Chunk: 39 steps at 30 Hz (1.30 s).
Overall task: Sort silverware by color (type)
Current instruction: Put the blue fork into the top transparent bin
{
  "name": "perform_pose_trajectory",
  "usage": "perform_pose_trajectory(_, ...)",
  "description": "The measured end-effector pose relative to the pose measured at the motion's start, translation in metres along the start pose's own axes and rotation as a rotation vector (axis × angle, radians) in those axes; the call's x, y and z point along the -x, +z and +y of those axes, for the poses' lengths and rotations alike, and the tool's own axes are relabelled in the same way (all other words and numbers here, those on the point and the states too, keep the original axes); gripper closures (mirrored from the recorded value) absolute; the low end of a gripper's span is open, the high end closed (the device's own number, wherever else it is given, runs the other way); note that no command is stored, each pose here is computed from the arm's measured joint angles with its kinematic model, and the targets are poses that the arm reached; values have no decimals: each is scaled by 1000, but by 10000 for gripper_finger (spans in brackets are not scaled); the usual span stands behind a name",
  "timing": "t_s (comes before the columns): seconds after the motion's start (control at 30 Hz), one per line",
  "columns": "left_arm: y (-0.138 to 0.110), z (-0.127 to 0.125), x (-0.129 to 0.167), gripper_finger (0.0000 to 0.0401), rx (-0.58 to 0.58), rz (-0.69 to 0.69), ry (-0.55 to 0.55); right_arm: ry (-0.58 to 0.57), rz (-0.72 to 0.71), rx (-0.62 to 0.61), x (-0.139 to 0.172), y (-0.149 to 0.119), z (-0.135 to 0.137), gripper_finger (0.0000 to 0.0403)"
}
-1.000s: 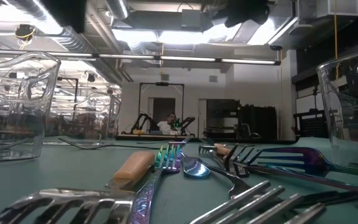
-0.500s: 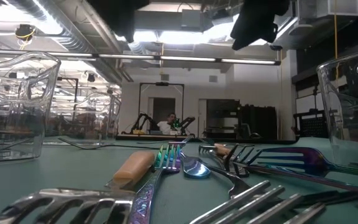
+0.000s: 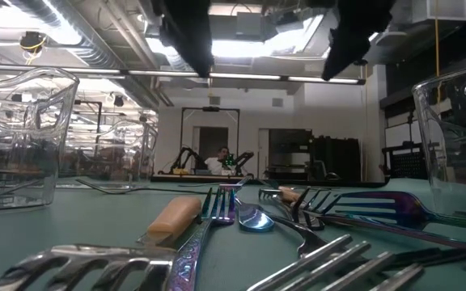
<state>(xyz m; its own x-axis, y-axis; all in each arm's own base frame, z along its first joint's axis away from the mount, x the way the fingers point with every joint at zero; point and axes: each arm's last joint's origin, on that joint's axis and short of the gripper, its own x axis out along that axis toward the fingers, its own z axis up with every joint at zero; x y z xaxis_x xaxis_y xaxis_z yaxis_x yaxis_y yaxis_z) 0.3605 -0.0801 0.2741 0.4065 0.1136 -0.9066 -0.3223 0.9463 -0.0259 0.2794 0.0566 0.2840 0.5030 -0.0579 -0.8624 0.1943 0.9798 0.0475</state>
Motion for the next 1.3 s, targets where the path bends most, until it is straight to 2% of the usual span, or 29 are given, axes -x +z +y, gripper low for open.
perform_pose_trajectory(0.27, 0, -2, -37, 271, 322, 64, 60, -39, 122, 168, 1, -12, -5, 256)
perform_pose_trajectory(0.37, -1, -4, -48, 271, 432, 79, 82, -39, 126, 199, 1, -12, -5, 256)
perform_pose_trajectory(0.53, -3, -8, -67, 271, 553, 98, 102, -38, 124, 203, 1, -12, -5, 256)
perform_pose_trajectory(0.73, -6, -11, -85, 271, 647, 124, 122, -38, 123, 203, 1, -12, -5, 256)
perform_pose_trajectory(1.07, -3, -24, -96, 271, 779, 59, 69, -38, 96, 224, 1, -9, -4, 256)
perform_pose_trajectory(1.3, -9, -37, -114, 271, 816, 50, 58, -29, 70, 218, 1, -6, -3, 256)
